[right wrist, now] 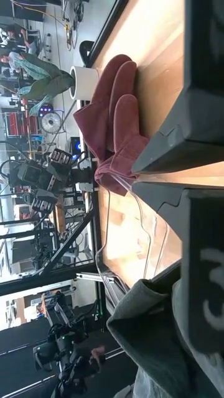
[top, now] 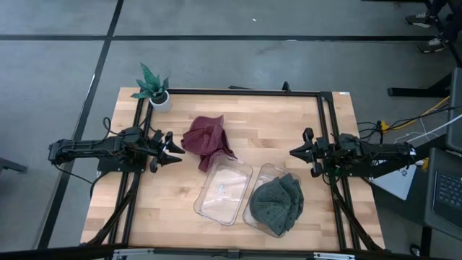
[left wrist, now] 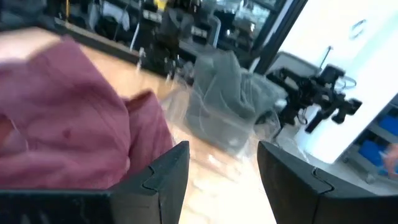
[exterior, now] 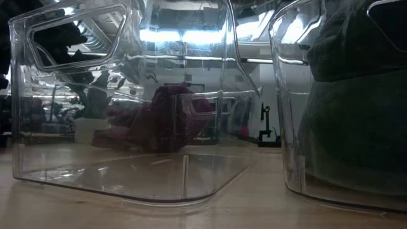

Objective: Pick & Place hat
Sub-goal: Put the top red cap into the left transparent bin

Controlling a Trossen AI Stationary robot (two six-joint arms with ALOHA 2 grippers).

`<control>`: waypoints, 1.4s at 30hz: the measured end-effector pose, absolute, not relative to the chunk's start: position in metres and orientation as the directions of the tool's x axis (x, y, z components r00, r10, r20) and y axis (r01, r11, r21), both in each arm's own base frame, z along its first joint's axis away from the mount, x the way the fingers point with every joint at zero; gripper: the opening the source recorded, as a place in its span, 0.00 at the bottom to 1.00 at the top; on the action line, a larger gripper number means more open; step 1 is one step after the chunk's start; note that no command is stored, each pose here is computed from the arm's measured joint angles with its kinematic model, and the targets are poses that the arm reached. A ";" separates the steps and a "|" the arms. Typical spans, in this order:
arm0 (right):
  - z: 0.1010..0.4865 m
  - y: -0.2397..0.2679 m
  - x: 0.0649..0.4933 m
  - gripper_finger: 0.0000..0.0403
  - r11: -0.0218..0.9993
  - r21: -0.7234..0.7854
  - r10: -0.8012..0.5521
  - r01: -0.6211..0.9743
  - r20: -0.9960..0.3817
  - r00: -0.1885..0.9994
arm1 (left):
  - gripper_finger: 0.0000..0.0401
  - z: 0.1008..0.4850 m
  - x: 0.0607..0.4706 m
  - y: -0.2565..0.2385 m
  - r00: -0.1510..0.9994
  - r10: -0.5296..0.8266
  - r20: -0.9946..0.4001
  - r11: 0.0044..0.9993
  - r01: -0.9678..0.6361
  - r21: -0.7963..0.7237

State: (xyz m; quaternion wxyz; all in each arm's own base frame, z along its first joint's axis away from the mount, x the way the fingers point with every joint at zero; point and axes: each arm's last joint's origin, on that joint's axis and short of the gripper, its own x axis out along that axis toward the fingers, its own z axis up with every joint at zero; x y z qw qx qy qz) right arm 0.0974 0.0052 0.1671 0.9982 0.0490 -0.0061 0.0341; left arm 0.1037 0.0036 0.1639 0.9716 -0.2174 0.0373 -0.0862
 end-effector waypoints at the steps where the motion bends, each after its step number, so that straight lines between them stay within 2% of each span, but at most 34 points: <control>1: 0.167 0.005 0.097 0.08 0.993 0.098 0.067 -0.069 0.015 0.998 | 0.46 0.166 0.104 0.004 0.985 -0.174 -0.019 0.893 0.149 -0.424; 4: 0.167 0.005 0.097 0.08 0.993 0.097 0.067 -0.069 0.016 0.998 | 0.46 0.169 0.104 0.005 0.991 -0.135 0.020 0.891 0.130 -0.434; 6: 0.167 0.005 0.097 0.08 0.993 0.097 0.067 -0.069 0.015 0.998 | 0.46 0.173 0.104 0.005 0.988 -0.141 0.058 0.853 0.151 -0.499; 11: 0.167 0.005 0.097 0.08 0.993 0.097 0.067 -0.069 0.016 0.998 | 0.46 0.175 0.104 0.005 0.987 -0.140 0.075 0.659 0.150 -0.737; 14: 0.167 0.005 0.097 0.08 0.993 0.097 0.068 -0.069 0.016 0.998 | 0.46 0.171 0.105 0.007 0.997 -0.065 0.038 0.648 0.072 -0.758; 16: 0.167 0.005 0.097 0.08 0.993 0.097 0.068 -0.069 0.016 0.998 | 0.46 0.170 0.105 0.007 0.997 -0.073 0.027 0.634 0.068 -0.771; 26: 0.167 0.005 0.097 0.08 0.993 0.098 0.068 -0.069 0.015 0.998 | 0.46 0.171 0.104 0.002 0.974 -0.225 0.025 0.693 0.179 -0.698; 36: 0.167 0.005 0.097 0.08 0.993 0.097 0.068 -0.069 0.015 0.998 | 0.46 0.194 0.104 0.004 0.981 -0.184 0.067 0.771 0.186 -0.610; 39: 0.167 0.005 0.097 0.08 0.993 0.097 0.068 -0.069 0.015 0.998 | 0.46 0.200 0.103 0.004 0.988 -0.155 0.018 0.804 0.137 -0.579; 42: 0.167 0.005 0.097 0.08 0.993 0.097 0.068 -0.069 0.015 0.998 | 0.46 0.212 0.102 0.004 0.992 -0.088 -0.092 0.869 0.031 -0.494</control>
